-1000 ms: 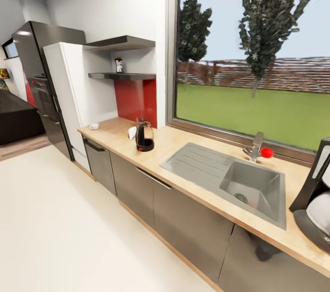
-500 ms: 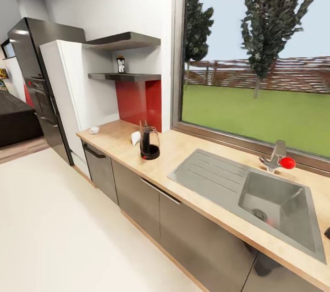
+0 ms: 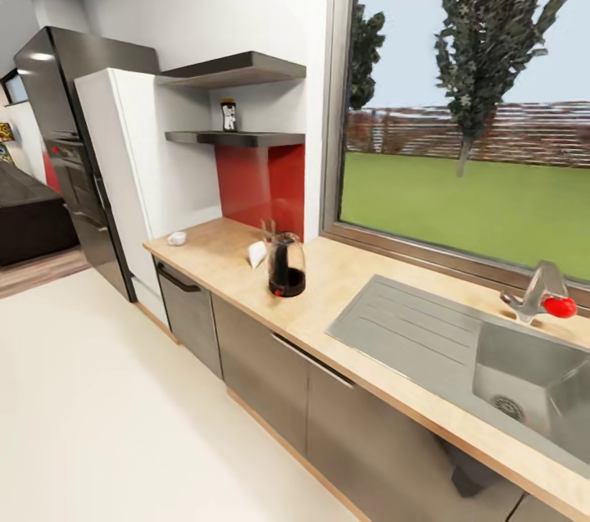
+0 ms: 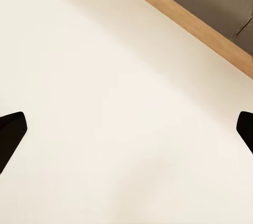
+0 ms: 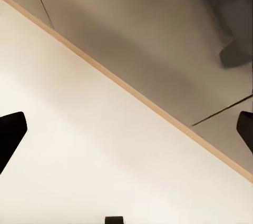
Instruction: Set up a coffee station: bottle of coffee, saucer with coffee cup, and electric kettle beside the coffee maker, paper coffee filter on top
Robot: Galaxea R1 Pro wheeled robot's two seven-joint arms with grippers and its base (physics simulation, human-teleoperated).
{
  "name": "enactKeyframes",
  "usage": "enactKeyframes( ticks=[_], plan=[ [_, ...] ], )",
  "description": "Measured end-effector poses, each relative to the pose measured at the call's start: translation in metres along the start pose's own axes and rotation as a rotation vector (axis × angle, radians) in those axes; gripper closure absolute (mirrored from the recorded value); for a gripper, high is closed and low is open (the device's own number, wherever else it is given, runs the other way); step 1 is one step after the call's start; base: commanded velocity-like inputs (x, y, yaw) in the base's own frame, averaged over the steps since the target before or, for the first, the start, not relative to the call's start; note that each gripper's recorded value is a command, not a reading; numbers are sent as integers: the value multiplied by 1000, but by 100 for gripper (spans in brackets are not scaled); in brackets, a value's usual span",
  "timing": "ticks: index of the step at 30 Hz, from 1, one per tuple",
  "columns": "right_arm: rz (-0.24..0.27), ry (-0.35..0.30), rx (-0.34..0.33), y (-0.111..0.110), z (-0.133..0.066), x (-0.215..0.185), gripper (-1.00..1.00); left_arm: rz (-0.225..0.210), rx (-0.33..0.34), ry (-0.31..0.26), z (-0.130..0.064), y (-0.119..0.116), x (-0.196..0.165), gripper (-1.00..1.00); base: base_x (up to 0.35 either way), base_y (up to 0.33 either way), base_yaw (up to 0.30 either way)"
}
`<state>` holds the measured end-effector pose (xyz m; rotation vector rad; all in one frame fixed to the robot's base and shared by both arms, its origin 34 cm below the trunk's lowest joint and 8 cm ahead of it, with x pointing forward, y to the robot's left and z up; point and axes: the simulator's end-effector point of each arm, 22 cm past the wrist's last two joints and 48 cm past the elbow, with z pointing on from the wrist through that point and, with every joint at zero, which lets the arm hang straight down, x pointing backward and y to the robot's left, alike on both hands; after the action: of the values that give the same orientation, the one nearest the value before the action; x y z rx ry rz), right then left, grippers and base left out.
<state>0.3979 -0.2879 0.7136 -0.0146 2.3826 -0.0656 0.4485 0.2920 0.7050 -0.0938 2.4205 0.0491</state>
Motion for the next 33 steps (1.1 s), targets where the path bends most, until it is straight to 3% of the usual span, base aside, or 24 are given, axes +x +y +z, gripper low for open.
enactKeyframes(
  ticks=[15,33],
  plan=[
    [0,1,0,0,0,0,-100,-1,0,0,0,0,0,-100,14,334,-23],
    [0,0,0,0,0,0,-100,-1,-1,-1,0,1,0,-100,148,316,-273]
  ],
)
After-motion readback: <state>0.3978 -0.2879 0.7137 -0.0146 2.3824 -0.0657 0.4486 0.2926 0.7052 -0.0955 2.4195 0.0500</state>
